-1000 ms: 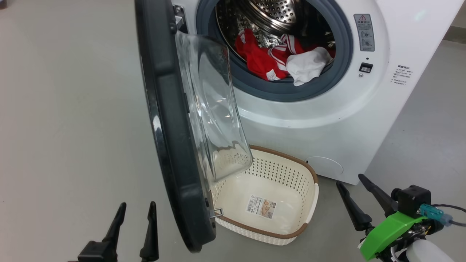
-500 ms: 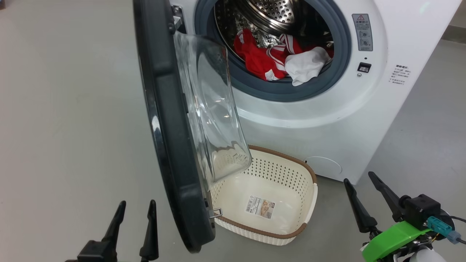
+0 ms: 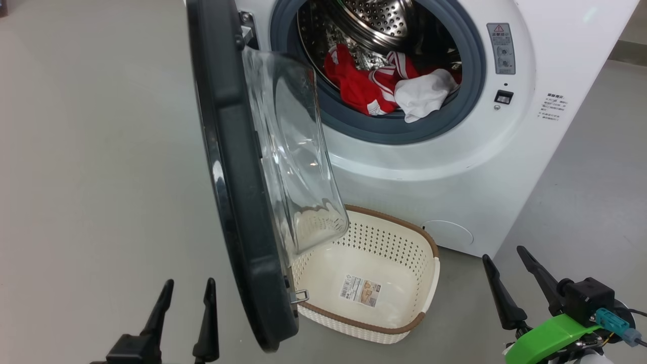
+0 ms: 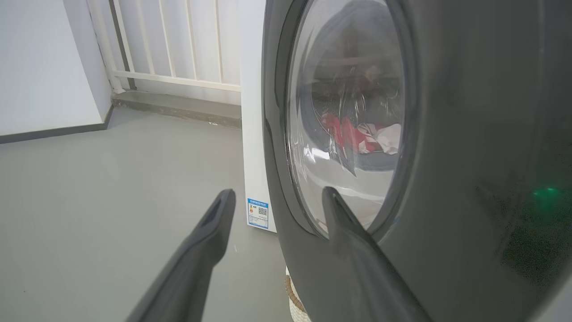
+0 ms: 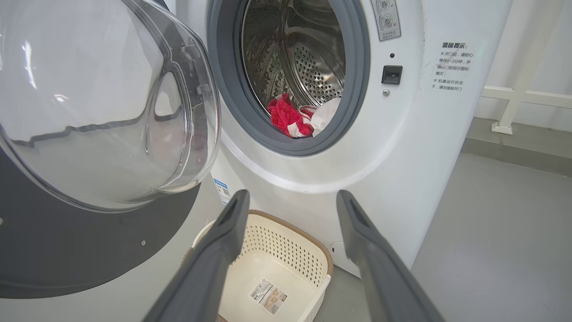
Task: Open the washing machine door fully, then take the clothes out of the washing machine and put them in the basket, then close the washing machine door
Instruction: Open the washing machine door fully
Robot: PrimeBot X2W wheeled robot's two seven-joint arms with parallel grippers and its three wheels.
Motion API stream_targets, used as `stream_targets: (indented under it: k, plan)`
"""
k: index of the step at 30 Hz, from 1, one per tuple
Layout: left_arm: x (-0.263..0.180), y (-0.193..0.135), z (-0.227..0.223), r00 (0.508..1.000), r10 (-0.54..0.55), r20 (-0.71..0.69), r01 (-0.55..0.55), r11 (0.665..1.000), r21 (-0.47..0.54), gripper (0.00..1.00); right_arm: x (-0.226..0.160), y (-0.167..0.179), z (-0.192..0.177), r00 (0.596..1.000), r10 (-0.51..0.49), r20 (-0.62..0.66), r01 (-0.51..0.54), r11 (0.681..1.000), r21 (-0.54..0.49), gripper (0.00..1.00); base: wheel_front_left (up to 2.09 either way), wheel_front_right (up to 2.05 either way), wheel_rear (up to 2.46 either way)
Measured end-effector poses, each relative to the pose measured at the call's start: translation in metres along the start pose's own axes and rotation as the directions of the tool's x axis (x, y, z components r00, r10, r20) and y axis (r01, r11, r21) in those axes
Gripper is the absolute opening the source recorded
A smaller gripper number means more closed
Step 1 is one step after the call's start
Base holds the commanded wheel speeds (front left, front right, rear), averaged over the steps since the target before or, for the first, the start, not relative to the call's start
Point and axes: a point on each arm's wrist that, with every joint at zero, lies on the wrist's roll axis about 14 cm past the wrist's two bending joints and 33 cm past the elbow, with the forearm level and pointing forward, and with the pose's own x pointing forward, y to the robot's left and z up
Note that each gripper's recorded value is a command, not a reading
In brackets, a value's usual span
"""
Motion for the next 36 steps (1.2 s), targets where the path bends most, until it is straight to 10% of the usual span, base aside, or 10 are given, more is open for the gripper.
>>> stream_targets:
  k: [3, 6, 7, 14, 22, 29, 36]
  plan:
    - [0.0, 0.002, 0.002, 1.0, 0.006, 0.006, -0.006, 1.0, -0.003, 1.0, -0.001, 0.0, 0.002, 1.0, -0.002, 0.005, 0.002, 1.0, -0.001, 1.0, 0.0, 0.0, 0.0]
    - [0.001, 0.009, 0.012, 0.999, 0.028, 0.039, -0.028, 0.999, -0.015, 0.04, -0.001, 0.001, 0.003, 1.0, -0.001, 0.008, 0.001, 1.0, -0.006, 1.0, 0.0, 0.0, 0.0]
    - [0.002, 0.012, 0.019, 0.998, 0.038, 0.06, -0.037, 0.999, -0.022, 0.0, -0.001, 0.001, 0.004, 1.0, 0.0, 0.009, 0.0, 1.0, -0.007, 1.0, 0.0, 0.0, 0.0]
    - [0.003, 0.024, 0.101, 0.947, 0.078, 0.31, -0.061, 0.996, -0.064, 0.0, -0.003, 0.003, 0.002, 1.0, 0.0, 0.006, 0.0, 1.0, -0.004, 1.0, 0.0, 0.0, 0.0]
    - [-0.018, -0.058, 0.189, 0.809, -0.148, 0.569, 0.195, 0.98, -0.023, 0.0, -0.004, 0.0, -0.002, 1.0, -0.004, -0.004, 0.004, 1.0, 0.0, 1.0, 0.0, 0.0, 0.0]
    - [-0.03, -0.131, 0.144, 0.814, -0.373, 0.445, 0.437, 0.898, -0.048, 0.0, -0.004, -0.001, -0.002, 1.0, -0.004, -0.006, 0.004, 1.0, -0.001, 1.0, 0.0, 0.0, 0.0]
    - [-0.031, -0.147, 0.046, 0.889, -0.433, 0.151, 0.455, 0.876, -0.161, 0.0, -0.004, -0.001, -0.003, 1.0, -0.004, -0.008, 0.004, 1.0, 0.0, 1.0, 0.0, 0.0, 0.0]
